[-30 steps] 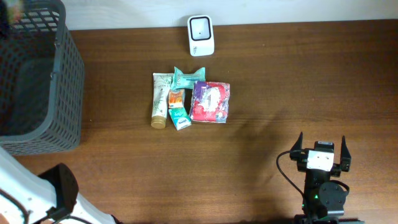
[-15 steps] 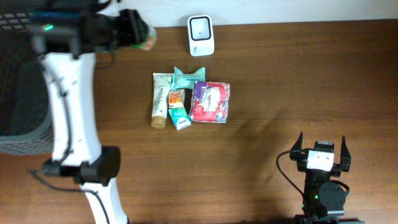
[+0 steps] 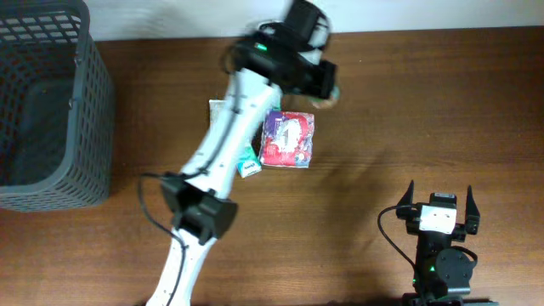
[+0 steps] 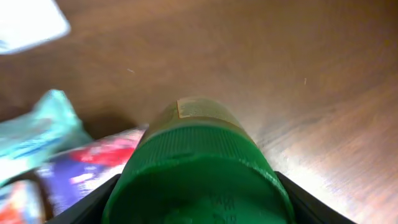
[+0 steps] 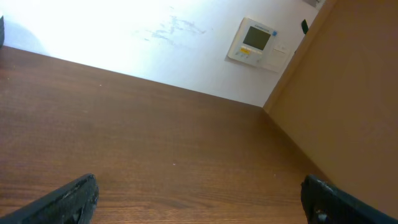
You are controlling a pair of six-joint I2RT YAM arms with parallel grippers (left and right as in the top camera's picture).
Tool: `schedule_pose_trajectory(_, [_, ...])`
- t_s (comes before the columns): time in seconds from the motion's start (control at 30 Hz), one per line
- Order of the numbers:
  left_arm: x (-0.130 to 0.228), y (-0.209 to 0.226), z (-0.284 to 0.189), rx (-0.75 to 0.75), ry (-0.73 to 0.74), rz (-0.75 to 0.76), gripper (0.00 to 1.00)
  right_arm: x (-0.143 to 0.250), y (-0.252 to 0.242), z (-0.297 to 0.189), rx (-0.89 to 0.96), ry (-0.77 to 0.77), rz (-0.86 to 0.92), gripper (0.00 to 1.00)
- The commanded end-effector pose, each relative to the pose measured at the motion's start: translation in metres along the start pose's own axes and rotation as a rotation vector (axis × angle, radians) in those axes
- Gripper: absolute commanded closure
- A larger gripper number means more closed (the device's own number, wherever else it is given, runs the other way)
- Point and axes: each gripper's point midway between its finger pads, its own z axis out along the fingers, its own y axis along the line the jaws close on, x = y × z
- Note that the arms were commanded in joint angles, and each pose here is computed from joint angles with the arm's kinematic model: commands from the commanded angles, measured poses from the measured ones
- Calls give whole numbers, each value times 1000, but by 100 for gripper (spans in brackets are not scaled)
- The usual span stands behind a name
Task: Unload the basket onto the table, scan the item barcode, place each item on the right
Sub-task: 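Carry the green jar out and set it right of the pink pack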
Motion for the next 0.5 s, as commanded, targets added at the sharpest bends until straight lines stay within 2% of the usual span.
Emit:
schedule_pose_trajectory(0.0, [24, -11, 50, -93, 63, 56, 32, 4, -2, 0, 14, 9, -1, 1])
schedule_pose_trajectory(0.23, [64, -30, 117, -134, 157, 125, 29, 4, -2, 0, 14, 9, -1, 1])
schedule_pose_trajectory(0.3, [72, -31, 131, -140, 176, 133, 23, 4, -2, 0, 14, 9, -1, 1])
schedule_pose_trajectory(0.37, [73, -27, 136, -157, 173, 136, 11, 4, -2, 0, 14, 10, -1, 1])
schedule_pose_trajectory(0.47, [58, -26, 123, -185, 120, 142, 9, 4, -2, 0, 14, 10, -1, 1])
